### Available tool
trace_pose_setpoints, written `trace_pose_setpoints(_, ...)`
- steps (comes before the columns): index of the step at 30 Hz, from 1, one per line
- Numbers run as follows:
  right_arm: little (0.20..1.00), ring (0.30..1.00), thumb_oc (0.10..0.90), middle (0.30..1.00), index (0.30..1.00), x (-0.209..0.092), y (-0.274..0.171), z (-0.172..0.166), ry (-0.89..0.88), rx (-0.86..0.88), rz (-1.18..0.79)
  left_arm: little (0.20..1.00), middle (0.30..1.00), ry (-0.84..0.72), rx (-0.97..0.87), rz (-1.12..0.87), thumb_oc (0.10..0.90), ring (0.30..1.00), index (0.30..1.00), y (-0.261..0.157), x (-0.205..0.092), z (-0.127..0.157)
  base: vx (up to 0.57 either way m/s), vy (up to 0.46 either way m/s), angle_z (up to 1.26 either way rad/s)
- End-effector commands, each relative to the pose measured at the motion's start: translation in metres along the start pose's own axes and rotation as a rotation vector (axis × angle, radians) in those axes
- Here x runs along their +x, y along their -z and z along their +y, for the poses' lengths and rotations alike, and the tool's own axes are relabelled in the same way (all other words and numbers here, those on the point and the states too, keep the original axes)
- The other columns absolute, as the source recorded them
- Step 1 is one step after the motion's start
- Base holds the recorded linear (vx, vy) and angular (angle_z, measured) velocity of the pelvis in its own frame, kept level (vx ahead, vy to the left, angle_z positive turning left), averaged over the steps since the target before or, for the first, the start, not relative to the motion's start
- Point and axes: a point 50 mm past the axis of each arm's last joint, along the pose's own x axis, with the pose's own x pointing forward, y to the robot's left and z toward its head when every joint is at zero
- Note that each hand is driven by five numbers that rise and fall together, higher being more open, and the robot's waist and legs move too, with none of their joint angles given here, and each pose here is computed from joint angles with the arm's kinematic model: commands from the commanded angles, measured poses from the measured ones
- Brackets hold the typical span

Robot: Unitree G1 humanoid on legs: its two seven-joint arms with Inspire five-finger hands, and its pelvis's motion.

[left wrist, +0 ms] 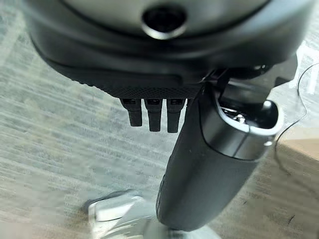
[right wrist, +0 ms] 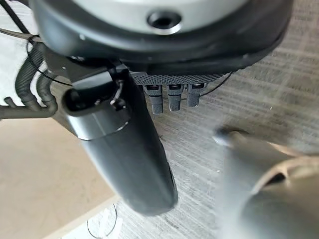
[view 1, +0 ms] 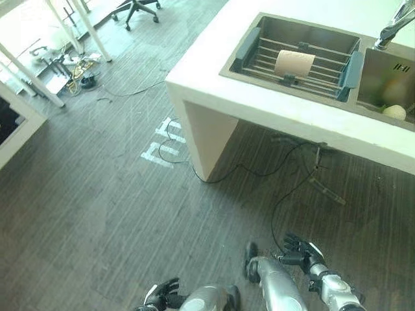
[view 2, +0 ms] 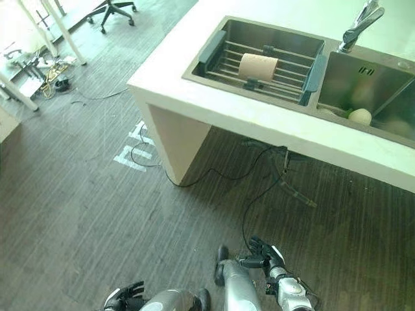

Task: Place the dishes in the dishwasher.

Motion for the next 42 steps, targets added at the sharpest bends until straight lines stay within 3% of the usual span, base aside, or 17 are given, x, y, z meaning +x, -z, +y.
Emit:
trace_pose_setpoints(1, 0.900, 0.900, 0.800, 0.900, 0.900, 0.002, -0.033, -0.016, 0.040, -0.040, -0.152, 0.900, 0.900, 0.034, 0.040, -0.060, 0.800, 0.900, 0.900, -0.013, 0.003, -0.007, 0.21, -0.291, -0.33)
trace_pose_setpoints(18, 0.900, 0.900, 0.800, 0.900, 0.900, 0.001, -0.012, -0.016, 0.087, -0.055, -0.020, 0.900, 0.900, 0.004, 0.014, 0.093, 0.800, 0.900, 0.900, 0.016, -0.003, 0.002, 0.21, 0.125, -0.48)
trace_pose_setpoints(26, 0.900, 0.900, 0.800, 0.900, 0.900, 0.000, 0.007, -0.012, 0.066, -0.013, 0.070, 0.900, 0.900, -0.025, 0.052, -0.001, 0.800, 0.900, 0.900, -0.008, 0.003, 0.009, 0.02, 0.094, -0.39)
trace_pose_setpoints(33, 0.900, 0.900, 0.800, 0.900, 0.900, -0.001, 0.019, -0.005, 0.049, -0.004, 0.122, 0.900, 0.900, -0.136, -0.004, -0.069, 0.800, 0.900, 0.900, -0.022, 0.004, 0.022, 0.02, -0.425, -0.29)
trace_pose_setpoints(36, 0.900, 0.900, 0.800, 0.900, 0.900, -0.003, 0.026, -0.004, 0.046, 0.080, 0.159, 0.900, 0.900, -0.170, -0.084, -0.058, 0.800, 0.900, 0.900, -0.020, 0.004, 0.023, 0.07, -0.559, -0.24)
trace_pose_setpoints(39, 0.900, 0.900, 0.800, 0.900, 0.900, -0.003, 0.024, -0.001, -0.009, 0.005, 0.131, 0.900, 0.900, -0.170, -0.180, -0.055, 0.800, 0.900, 0.900, -0.016, 0.004, 0.017, 0.13, -0.585, -0.41)
trace_pose_setpoints(42, 0.900, 0.900, 0.800, 0.900, 0.900, -0.005, 0.024, -0.007, 0.055, 0.049, 0.110, 0.900, 0.900, -0.125, -0.168, -0.084, 0.800, 0.900, 0.900, -0.026, 0.007, 0.008, 0.05, -0.369, -0.31)
